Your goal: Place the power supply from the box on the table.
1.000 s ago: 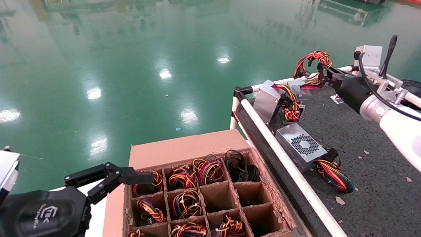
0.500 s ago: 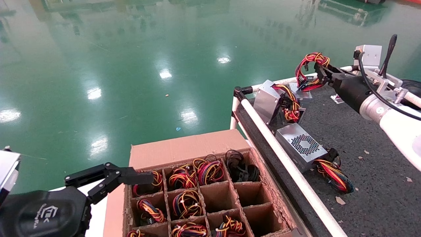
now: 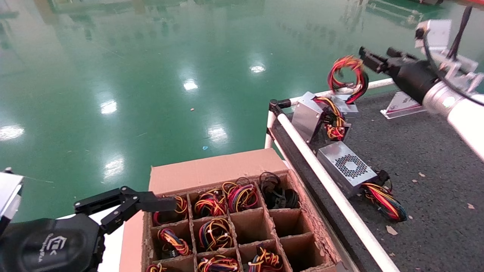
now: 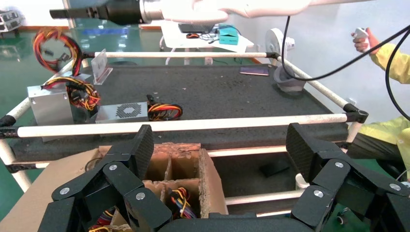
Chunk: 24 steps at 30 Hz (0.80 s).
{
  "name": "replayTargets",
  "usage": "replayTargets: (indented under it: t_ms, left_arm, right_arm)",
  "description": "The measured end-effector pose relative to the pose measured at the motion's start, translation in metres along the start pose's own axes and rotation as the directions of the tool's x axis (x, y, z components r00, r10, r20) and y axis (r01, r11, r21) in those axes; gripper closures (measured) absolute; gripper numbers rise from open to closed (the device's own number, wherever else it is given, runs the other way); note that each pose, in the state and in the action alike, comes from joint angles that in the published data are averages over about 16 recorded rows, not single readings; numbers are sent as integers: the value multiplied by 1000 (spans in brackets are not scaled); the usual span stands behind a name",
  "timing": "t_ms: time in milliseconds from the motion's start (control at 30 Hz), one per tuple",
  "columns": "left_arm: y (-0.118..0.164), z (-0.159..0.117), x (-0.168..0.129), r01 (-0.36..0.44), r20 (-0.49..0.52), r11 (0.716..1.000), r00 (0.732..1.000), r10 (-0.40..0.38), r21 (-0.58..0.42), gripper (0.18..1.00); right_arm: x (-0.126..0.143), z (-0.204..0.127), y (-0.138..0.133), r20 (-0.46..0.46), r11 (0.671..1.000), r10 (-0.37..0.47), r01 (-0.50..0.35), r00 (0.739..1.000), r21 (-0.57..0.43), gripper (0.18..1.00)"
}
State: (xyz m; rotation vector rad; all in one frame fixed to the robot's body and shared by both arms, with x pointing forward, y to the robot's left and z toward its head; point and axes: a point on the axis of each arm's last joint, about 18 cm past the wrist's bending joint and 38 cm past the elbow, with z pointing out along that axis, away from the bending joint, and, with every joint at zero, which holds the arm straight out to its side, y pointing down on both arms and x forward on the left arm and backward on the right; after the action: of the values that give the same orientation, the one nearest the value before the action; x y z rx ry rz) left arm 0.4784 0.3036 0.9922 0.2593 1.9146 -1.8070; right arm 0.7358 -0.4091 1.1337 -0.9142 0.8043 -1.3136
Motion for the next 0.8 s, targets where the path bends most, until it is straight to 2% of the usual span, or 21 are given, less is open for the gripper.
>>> replayTargets:
  t_ms: [367, 567, 800]
  left_arm:
    - [0, 0, 0, 0, 0, 1000, 1000, 0, 0, 184]
    - [0, 0, 0, 0, 0, 1000, 1000, 0, 0, 184]
    - [0, 0, 0, 0, 0, 1000, 1000, 0, 0, 184]
  right_arm:
    - [0, 1, -9, 3, 1000, -20, 20, 1000, 6, 333]
    - [0, 1, -6, 4, 1000, -12, 12, 1000, 4, 246]
    - [0, 0, -4, 5, 1000, -6, 6, 1000, 4, 198]
